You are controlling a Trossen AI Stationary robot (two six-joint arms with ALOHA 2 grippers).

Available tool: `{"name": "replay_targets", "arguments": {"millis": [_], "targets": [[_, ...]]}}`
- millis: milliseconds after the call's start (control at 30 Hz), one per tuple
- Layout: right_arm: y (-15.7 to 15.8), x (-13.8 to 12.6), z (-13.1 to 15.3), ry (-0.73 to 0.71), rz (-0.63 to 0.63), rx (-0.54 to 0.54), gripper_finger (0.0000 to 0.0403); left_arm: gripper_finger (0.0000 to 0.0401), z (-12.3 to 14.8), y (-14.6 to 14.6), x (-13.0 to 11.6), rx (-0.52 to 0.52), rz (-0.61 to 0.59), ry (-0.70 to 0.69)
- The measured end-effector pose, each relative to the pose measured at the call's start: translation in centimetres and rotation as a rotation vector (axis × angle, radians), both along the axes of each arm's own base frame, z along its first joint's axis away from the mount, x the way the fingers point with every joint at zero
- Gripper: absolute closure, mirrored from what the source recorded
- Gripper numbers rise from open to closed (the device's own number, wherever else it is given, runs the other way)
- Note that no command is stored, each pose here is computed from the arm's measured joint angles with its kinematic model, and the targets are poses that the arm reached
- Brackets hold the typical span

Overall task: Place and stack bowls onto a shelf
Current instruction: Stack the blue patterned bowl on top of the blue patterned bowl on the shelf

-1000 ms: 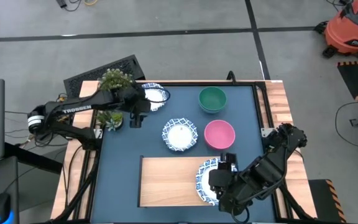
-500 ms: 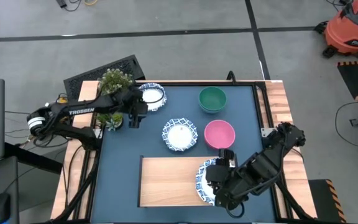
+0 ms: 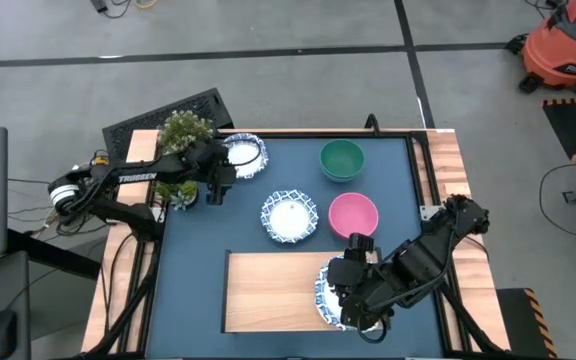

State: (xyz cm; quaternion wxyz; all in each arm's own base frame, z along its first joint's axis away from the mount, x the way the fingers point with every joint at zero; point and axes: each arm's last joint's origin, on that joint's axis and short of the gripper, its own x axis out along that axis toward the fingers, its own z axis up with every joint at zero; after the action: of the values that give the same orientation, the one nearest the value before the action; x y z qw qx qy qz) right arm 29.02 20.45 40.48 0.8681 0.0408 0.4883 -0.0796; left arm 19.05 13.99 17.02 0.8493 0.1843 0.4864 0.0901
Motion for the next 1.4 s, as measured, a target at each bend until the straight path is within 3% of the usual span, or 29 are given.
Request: {"name": "replay_targets", "arguments": {"millis": [200,400,533,800,1067,1400], "targets": [[-0.2,0.1,0.0,0.001,0.001,-0.004,0.0143,0.0168,-2.4,0.4,0.6,-0.003,0.066,0.121],[-0.3,0.2,0.0,0.0,-0.005,-0.004,0.0143,0.0188,-2.7,0.7,0.9,0.045,0.097,0.134],[-0.5,0.4,0.0,-0.001,-0.015,-0.002,0.0143,0.0244,-2.4,1.0,1.0,0.099,0.127,0.122],[-0.9,0.7,0.0,-0.005,-0.03,0.001,0.0143,0.0389,-2.5,0.4,0.9,0.078,0.118,0.158],[-1.1,1.0,0.1,-0.02,-0.041,0.014,0.0143,0.0401,-0.5,-1.1,0.4,0.054,0.135,0.108],[-2.0,1.6,0.1,-0.015,-0.002,-0.031,0.0143,0.0401,5.4,-4.0,-1.5,0.058,0.18,-0.056]]}}
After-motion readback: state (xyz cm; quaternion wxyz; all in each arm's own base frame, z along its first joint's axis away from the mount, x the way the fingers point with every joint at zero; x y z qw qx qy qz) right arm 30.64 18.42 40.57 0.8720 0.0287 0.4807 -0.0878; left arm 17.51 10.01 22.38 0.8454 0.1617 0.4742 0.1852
